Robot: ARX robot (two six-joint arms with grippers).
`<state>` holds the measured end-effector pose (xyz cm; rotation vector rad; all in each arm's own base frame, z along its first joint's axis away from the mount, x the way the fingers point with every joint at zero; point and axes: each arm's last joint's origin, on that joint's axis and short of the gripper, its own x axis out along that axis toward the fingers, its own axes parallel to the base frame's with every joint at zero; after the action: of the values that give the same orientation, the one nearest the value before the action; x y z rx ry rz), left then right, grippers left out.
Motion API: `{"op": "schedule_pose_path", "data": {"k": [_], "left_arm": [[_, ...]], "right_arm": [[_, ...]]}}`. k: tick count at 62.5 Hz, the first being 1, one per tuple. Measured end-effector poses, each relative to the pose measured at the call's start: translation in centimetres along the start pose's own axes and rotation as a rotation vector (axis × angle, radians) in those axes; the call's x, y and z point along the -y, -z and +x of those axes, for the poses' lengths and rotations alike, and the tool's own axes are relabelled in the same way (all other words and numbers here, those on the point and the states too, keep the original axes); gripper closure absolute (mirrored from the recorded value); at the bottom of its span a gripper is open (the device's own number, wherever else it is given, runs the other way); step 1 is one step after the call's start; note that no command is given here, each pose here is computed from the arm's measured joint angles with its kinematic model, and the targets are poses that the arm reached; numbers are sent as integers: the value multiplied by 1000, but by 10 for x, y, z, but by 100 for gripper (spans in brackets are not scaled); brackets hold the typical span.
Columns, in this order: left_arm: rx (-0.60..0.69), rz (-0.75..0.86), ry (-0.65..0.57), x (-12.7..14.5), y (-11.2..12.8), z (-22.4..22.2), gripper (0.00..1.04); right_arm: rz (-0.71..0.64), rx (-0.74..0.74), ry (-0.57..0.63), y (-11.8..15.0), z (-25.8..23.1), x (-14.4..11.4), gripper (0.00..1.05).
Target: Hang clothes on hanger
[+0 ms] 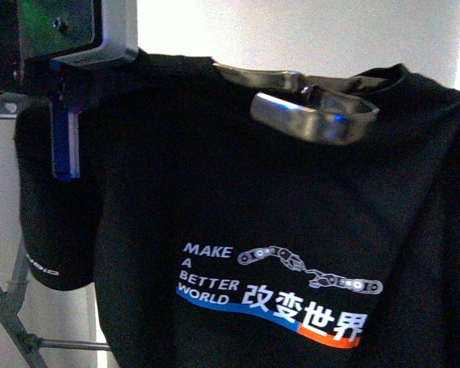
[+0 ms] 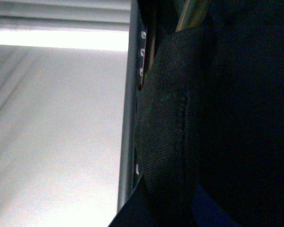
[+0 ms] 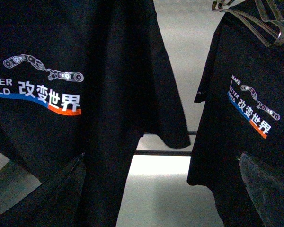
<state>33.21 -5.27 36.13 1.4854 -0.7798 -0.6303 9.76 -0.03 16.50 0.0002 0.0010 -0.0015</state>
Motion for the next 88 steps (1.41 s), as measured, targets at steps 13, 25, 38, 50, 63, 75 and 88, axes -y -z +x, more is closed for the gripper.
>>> {"op": "schedule_pose_path", "data": {"k": [13,25,38,50,63,75,88], "left_arm": [[44,-16,1,2,-14,8,101],[45,-30,7,4,-14,8,101],[45,-31,7,4,-14,8,101],[41,-31,7,4,-14,8,101],[42,-32,8,4,-14,8,101],[32,-32,9,5,-13,7,101],[36,-32,9,5,-14,7,101]], "right_arm": [[0,0,0,0,0,0,7],[0,0,0,0,0,0,7],[0,0,0,0,0,0,7],[-39,-145,-230,-9,5,6,7],[-240,-2,-419,-70,32,29,7],[-595,148,-565,-127,74,39,7],[-991,226,-628,-164,124,46,7]]}}
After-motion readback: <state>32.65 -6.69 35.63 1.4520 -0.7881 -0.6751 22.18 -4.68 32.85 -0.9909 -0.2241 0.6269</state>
